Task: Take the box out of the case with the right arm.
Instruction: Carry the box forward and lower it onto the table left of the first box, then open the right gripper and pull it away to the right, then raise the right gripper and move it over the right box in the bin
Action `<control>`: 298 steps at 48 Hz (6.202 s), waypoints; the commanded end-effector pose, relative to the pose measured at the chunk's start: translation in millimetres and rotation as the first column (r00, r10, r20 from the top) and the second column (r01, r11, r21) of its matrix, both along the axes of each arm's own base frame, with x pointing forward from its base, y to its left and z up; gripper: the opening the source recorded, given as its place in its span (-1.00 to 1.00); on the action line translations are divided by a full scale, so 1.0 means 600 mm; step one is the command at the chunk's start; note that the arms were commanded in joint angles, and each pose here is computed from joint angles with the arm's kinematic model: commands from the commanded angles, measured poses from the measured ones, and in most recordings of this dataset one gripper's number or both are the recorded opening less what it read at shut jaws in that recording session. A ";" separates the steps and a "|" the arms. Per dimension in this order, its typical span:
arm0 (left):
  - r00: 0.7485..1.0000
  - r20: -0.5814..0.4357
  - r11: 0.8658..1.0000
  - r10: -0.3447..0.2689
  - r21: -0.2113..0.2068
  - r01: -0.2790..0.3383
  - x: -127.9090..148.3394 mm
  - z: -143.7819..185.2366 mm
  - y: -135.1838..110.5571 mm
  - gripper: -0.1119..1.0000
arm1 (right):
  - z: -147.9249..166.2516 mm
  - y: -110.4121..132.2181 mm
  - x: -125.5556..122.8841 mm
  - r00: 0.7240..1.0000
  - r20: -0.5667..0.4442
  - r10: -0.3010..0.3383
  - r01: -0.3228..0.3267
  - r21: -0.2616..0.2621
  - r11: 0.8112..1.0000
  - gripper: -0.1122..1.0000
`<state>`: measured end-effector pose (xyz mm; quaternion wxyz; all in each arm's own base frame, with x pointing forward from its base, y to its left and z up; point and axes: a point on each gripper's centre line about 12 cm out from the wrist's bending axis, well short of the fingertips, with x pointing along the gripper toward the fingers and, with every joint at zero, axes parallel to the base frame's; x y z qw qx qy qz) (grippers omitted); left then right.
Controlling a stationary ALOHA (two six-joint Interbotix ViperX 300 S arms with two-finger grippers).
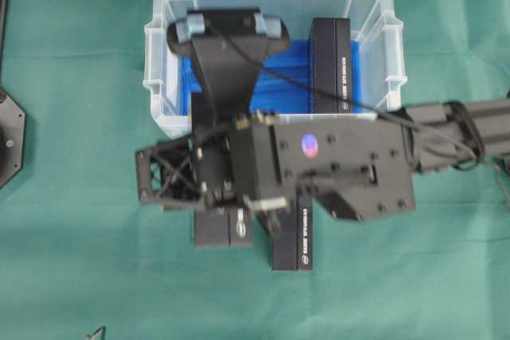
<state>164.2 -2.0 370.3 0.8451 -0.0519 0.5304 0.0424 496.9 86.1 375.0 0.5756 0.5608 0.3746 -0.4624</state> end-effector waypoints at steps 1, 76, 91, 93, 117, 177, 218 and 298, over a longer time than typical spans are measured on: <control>1.000 0.028 1.000 0.005 0.001 -0.005 0.002 0.015 0.001 -0.80 | 0.057 0.010 -0.023 0.996 0.094 0.007 -0.009 0.018 1.000 0.39; 1.000 0.029 1.000 0.006 0.000 -0.006 0.002 0.015 0.001 -0.80 | -0.212 0.043 0.057 0.998 -0.061 0.006 0.000 0.104 0.995 0.39; 1.000 0.026 1.000 0.005 0.000 -0.005 0.002 0.014 0.001 -0.80 | -0.284 0.041 0.058 0.997 -0.078 -0.016 0.025 0.123 0.992 0.39; 1.000 0.028 1.000 0.005 0.000 -0.005 0.002 0.014 0.001 -0.80 | -0.291 0.040 0.056 0.996 -0.090 -0.019 0.030 0.128 0.991 0.39; 1.000 0.026 1.000 0.005 0.000 -0.005 0.002 0.014 0.001 -0.80 | -0.305 0.031 0.059 0.996 -0.081 -0.022 0.033 0.129 0.991 0.39; 1.000 0.028 1.000 0.008 -0.002 -0.008 0.001 0.014 0.001 -0.80 | -0.132 0.007 0.022 0.999 -0.006 -0.035 0.035 0.051 0.998 0.80; 1.000 0.026 1.000 0.008 -0.002 -0.008 0.003 0.014 0.001 -0.80 | -0.018 0.000 -0.099 0.981 -0.194 0.002 -0.009 -0.039 0.999 0.79; 1.000 0.006 1.000 -0.001 0.007 0.001 0.008 0.007 0.001 -0.80 | -0.070 -0.143 -0.435 0.985 -0.170 0.023 -0.035 -0.066 0.997 0.79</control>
